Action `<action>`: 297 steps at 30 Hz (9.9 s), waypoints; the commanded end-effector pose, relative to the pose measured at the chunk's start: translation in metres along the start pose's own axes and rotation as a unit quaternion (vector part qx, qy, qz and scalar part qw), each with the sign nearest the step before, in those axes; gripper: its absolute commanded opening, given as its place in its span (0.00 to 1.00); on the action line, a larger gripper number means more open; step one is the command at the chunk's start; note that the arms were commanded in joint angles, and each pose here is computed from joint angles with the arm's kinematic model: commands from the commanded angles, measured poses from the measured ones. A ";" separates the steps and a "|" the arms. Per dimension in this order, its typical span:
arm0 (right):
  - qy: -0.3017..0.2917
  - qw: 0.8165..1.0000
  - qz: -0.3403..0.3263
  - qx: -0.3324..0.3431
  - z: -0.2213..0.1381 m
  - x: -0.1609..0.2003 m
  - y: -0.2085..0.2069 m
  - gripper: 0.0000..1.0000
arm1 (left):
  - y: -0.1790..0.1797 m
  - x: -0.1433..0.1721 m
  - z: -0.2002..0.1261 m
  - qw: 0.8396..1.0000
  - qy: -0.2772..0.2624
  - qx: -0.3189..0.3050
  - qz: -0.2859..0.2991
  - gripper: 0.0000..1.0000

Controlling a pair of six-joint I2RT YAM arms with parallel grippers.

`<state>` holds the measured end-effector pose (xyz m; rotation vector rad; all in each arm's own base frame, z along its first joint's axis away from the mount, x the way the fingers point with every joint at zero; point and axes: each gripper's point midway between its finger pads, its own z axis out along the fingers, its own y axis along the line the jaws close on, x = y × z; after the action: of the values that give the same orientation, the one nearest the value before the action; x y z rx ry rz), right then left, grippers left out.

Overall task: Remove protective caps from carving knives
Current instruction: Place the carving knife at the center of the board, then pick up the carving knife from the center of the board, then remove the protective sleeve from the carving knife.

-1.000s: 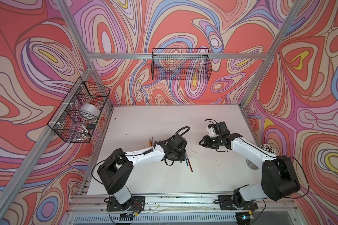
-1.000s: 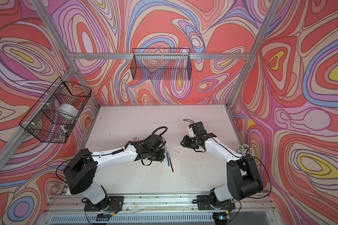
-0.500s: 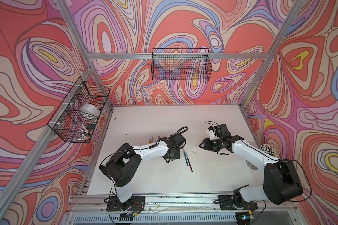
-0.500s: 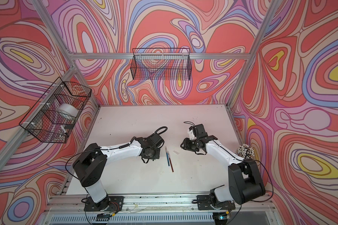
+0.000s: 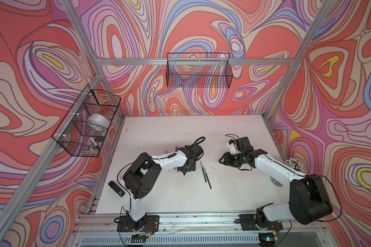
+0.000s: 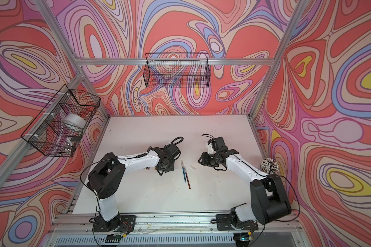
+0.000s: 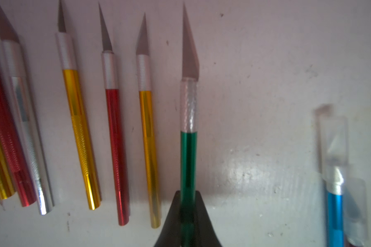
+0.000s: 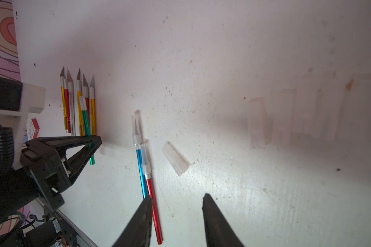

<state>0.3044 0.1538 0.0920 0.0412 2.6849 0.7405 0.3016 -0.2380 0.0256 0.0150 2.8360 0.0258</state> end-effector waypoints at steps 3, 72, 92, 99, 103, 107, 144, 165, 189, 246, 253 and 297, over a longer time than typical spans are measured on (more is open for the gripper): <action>-0.010 1.000 -0.007 0.000 -0.005 -0.002 0.001 0.41 | 0.009 -0.006 0.004 1.000 0.003 -0.026 0.004 0.12; -0.012 0.999 -0.013 -0.026 -0.029 0.021 0.013 0.46 | -0.078 0.054 -0.046 0.986 0.044 0.160 -0.027 0.24; -0.011 1.000 -0.011 -0.021 -0.030 0.017 0.013 0.46 | -0.100 0.055 -0.037 0.983 0.059 0.172 -0.015 0.24; -0.010 1.000 -0.010 -0.021 -0.030 0.018 0.013 0.46 | -0.105 0.059 -0.033 0.983 0.065 0.172 -0.011 0.25; -0.008 1.000 -0.010 -0.019 -0.029 0.020 0.011 0.46 | -0.108 0.060 -0.030 0.983 0.069 0.171 -0.009 0.25; -0.007 1.000 -0.010 -0.016 -0.029 0.022 0.010 0.46 | -0.109 0.063 -0.027 0.983 0.073 0.167 -0.008 0.27; -0.006 1.000 -0.005 -0.016 -0.030 0.017 0.012 0.46 | -0.056 0.074 -0.001 0.996 0.072 0.006 0.049 0.22; -0.042 0.992 0.072 -0.092 -0.030 0.003 0.036 0.43 | -0.072 0.067 -0.012 0.993 0.028 0.088 0.078 0.07; -0.037 0.988 0.080 -0.129 0.020 -0.007 0.074 0.37 | -0.101 0.070 -0.073 0.951 -0.032 0.282 0.125 0.04; -0.044 0.989 0.075 -0.121 0.020 -0.015 0.080 0.03 | -0.117 0.068 -0.088 0.927 -0.019 0.362 0.099 0.25; -0.046 0.989 0.072 -0.122 0.019 -0.016 0.081 0.03 | -0.121 0.069 -0.088 0.924 -0.015 0.369 0.103 0.27; -0.133 0.987 0.083 -0.034 -0.006 -0.069 0.043 0.00 | -0.095 0.098 -0.085 0.922 0.002 0.369 0.121 0.00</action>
<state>0.3582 0.1830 0.1287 0.3691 2.4530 0.8517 0.1834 -0.3384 0.0692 0.5302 2.6492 -0.9847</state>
